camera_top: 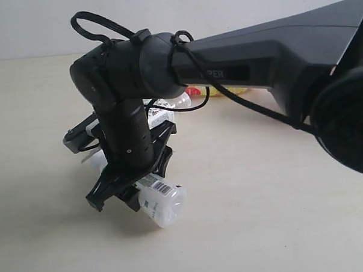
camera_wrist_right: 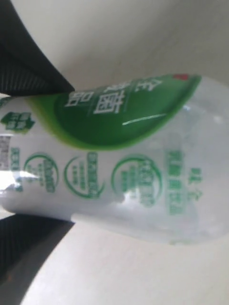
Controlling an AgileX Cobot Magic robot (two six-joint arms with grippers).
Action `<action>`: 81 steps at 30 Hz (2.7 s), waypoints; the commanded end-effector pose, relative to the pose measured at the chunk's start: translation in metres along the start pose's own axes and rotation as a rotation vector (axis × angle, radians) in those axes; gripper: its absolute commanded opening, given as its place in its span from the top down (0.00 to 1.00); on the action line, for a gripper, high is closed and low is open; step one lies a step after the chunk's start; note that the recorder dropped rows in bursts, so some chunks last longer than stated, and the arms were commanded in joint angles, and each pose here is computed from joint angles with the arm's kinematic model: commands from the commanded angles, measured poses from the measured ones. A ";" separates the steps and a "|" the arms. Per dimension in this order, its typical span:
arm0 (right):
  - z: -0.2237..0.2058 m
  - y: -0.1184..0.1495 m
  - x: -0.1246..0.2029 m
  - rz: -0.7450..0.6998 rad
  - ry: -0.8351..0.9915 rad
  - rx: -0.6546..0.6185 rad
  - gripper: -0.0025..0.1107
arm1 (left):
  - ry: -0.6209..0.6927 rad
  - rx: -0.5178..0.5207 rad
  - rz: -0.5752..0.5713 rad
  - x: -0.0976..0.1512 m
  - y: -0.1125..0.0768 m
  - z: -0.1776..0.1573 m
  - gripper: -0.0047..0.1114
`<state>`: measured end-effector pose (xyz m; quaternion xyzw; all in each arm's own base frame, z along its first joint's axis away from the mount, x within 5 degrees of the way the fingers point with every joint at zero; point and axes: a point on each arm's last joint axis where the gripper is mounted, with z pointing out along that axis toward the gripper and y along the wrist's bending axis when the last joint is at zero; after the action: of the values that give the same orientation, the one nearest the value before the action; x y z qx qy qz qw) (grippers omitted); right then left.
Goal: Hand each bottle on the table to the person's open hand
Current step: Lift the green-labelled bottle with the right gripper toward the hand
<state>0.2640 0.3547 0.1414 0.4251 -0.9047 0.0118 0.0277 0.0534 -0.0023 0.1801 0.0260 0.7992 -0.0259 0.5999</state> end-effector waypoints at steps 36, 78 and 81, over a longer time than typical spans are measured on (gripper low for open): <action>-0.170 -0.258 0.166 0.667 -0.365 0.080 0.98 | -0.014 0.008 -0.004 -0.001 0.000 0.000 0.96; -0.054 -0.297 0.153 0.770 -0.182 0.088 0.98 | -0.014 0.007 -0.005 -0.001 0.000 0.000 0.96; -0.044 -0.299 0.151 0.770 -0.157 0.077 0.98 | -0.014 0.007 -0.005 -0.001 0.000 0.000 0.96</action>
<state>0.3983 0.0522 0.1956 0.0561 -0.9963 0.0199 -0.0615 0.0534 -0.0023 0.1801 0.0260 0.7992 -0.0259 0.5999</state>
